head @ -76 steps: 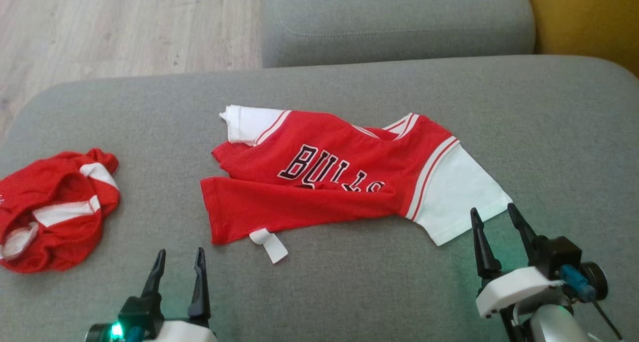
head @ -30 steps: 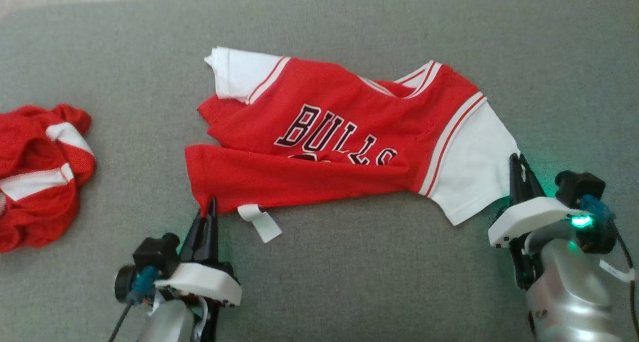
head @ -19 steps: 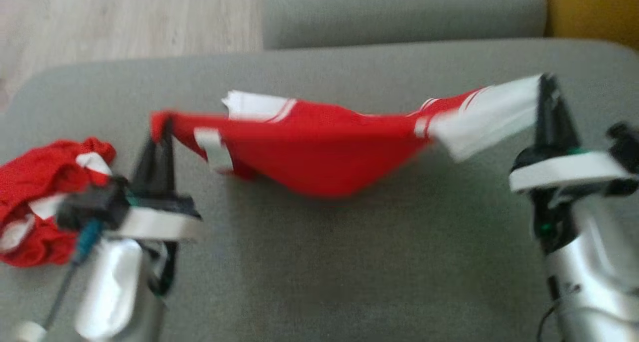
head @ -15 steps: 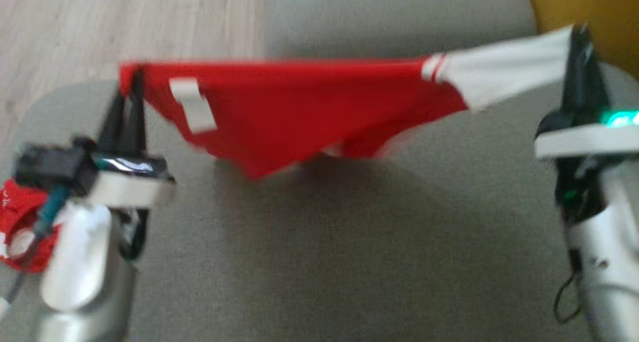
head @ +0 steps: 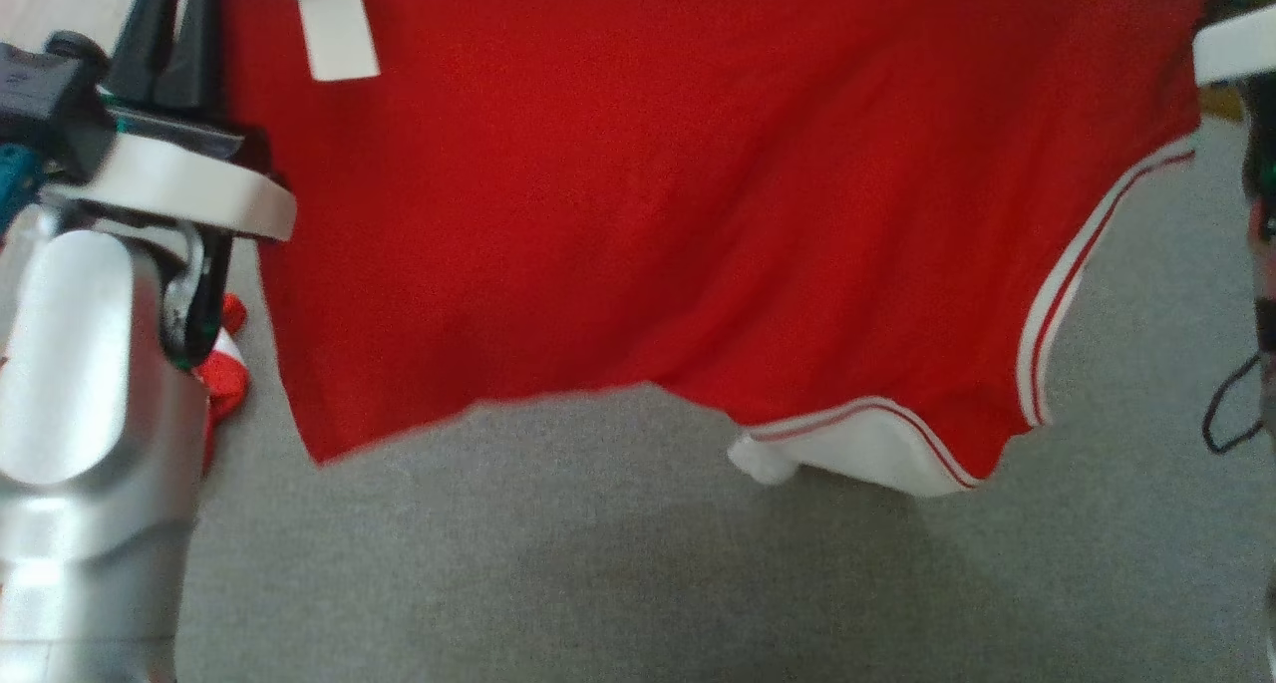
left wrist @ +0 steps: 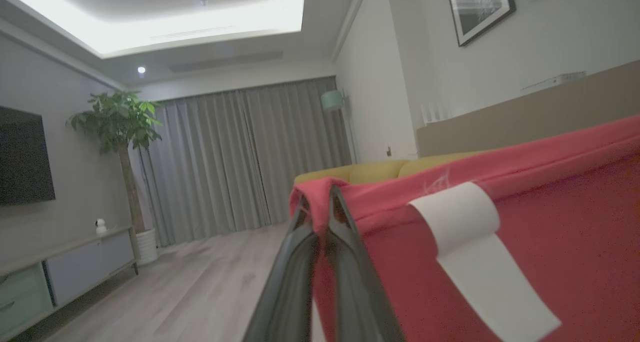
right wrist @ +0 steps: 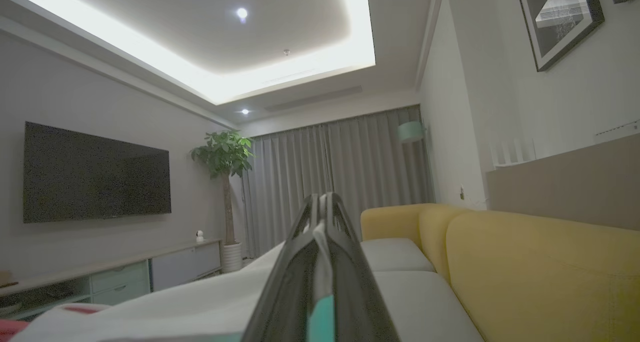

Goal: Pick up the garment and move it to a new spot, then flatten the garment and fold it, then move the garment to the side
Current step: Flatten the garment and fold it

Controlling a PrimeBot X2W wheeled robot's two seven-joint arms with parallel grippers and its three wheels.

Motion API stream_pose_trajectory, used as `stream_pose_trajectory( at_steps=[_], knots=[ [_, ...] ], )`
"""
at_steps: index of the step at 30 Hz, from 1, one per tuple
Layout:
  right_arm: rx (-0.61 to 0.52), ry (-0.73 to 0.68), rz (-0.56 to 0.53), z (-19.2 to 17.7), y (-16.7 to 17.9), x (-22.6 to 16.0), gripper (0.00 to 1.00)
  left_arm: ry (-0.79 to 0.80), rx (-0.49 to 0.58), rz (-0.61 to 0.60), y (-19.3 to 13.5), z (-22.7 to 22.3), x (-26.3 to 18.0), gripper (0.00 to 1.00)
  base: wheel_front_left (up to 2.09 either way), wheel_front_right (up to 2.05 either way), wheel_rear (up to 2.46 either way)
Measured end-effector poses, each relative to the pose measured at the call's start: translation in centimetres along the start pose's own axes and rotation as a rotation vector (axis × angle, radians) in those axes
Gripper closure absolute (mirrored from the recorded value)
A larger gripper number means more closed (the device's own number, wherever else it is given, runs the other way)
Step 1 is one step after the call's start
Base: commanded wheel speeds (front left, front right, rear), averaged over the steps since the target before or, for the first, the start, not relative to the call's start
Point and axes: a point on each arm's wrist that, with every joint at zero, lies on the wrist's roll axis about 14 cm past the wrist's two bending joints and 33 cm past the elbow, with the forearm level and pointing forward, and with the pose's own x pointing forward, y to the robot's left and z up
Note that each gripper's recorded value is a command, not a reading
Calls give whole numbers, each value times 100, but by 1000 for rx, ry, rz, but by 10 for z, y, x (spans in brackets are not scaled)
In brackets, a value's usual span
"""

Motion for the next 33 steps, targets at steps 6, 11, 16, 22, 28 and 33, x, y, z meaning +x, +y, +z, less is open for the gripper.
stream_pose_trajectory(
  at_steps=[6, 11, 16, 22, 28, 33],
  knots=[
    [-90, 15, -24, -26, -20, 43, 100, 54, 10, 24, 1, -44, 37, 100, 0, 0, 0],
    [-149, -120, -84, -2, -47, 84, 100, -123, 38, 63, 11, -14, 91, 100, 0, 0, 0],
    [-131, -120, -180, -8, -82, 85, 100, -132, -32, 73, 3, -25, 110, 100, 0, 0, 0],
    [-35, -35, -260, -53, -104, 47, 100, 41, -158, 76, -21, -103, 79, 100, 0, 0, 0],
    [87, 325, -359, -183, -102, -81, 100, 395, -335, 111, -63, -223, -30, 100, 0, 0, 0],
    [181, 482, -422, -223, -88, -164, 100, 551, -410, 148, -81, -258, -95, 100, 0, 0, 0]
  ],
)
